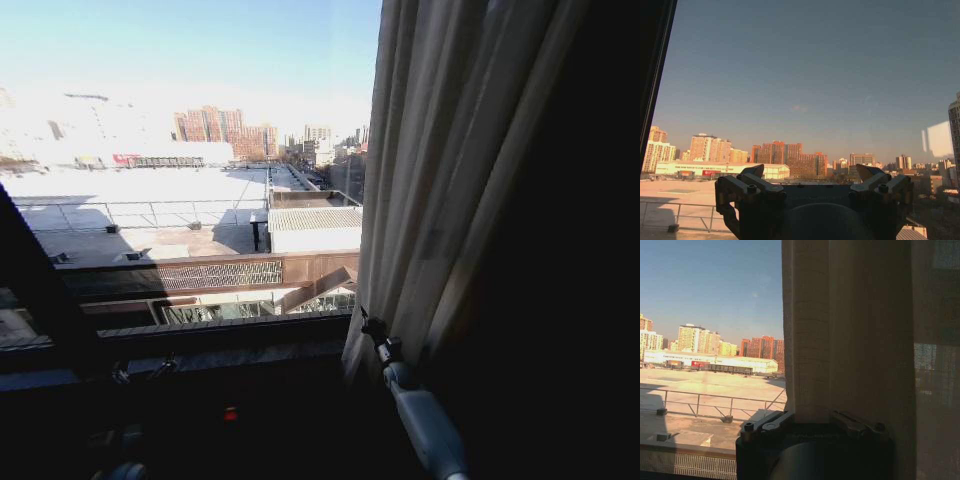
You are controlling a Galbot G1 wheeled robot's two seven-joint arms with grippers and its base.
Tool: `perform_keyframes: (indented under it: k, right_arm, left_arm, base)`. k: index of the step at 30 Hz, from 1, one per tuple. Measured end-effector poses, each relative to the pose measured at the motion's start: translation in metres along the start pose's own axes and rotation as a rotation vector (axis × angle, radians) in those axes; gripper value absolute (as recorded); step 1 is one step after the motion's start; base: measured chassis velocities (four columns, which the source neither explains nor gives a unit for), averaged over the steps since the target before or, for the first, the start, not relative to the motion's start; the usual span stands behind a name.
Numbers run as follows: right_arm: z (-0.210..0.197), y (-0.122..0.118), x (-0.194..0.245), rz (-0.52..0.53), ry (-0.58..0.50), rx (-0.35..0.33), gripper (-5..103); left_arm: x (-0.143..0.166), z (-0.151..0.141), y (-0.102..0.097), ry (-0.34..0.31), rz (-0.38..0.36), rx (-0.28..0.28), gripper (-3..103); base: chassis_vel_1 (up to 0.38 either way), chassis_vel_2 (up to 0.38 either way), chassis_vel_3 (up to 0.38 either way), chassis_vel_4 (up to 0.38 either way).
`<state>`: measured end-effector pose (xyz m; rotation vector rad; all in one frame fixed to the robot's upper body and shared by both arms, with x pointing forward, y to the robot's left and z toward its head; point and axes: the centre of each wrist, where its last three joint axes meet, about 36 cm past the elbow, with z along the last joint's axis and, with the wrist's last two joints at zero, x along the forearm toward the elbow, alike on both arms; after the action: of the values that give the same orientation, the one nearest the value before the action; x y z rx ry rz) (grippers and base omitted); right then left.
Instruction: Open the curtains by pulling them apart, changing their state from closed to fully open.
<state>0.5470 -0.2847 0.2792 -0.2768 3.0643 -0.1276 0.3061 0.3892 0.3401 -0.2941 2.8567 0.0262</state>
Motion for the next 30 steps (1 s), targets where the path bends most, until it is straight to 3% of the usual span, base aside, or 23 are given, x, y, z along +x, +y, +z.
perform_keyframes:
  k: [5, 9, 18, 27, 30]
  right_arm:
    - [0.0, -0.002, 0.0, 0.002, -0.001, -0.003, 0]
    - [0.0, -0.016, 0.005, 0.022, -0.001, -0.008, 0]
    - [0.003, -0.014, 0.005, 0.024, -0.04, -0.001, 0]
    - [0.004, -0.011, -0.001, 0.033, -0.037, 0.022, 0]
    - [0.003, -0.022, -0.007, 0.142, 0.007, 0.059, 0]
  left_arm:
    - [0.0, 0.0, 0.0, 0.0, 0.0, 0.0, 100]
    - [0.0, 0.0, 0.0, 0.0, 0.0, 0.0, 100]
    - [0.0, 0.0, 0.0, 0.0, 0.0, 0.0, 100]
    - [0.0, 0.0, 0.0, 0.0, 0.001, 0.0, 100]
    - [0.0, 0.0, 0.0, 0.0, 0.0, 0.0, 100]
  base:
    - [-0.353, -0.353, 0.341, 0.347]
    - [-0.368, -0.36, 0.359, 0.366]
    - [-0.315, -0.341, 0.315, 0.337]
    - [-0.045, -0.083, 0.06, 0.039]
    - [0.044, 0.051, -0.031, -0.019]
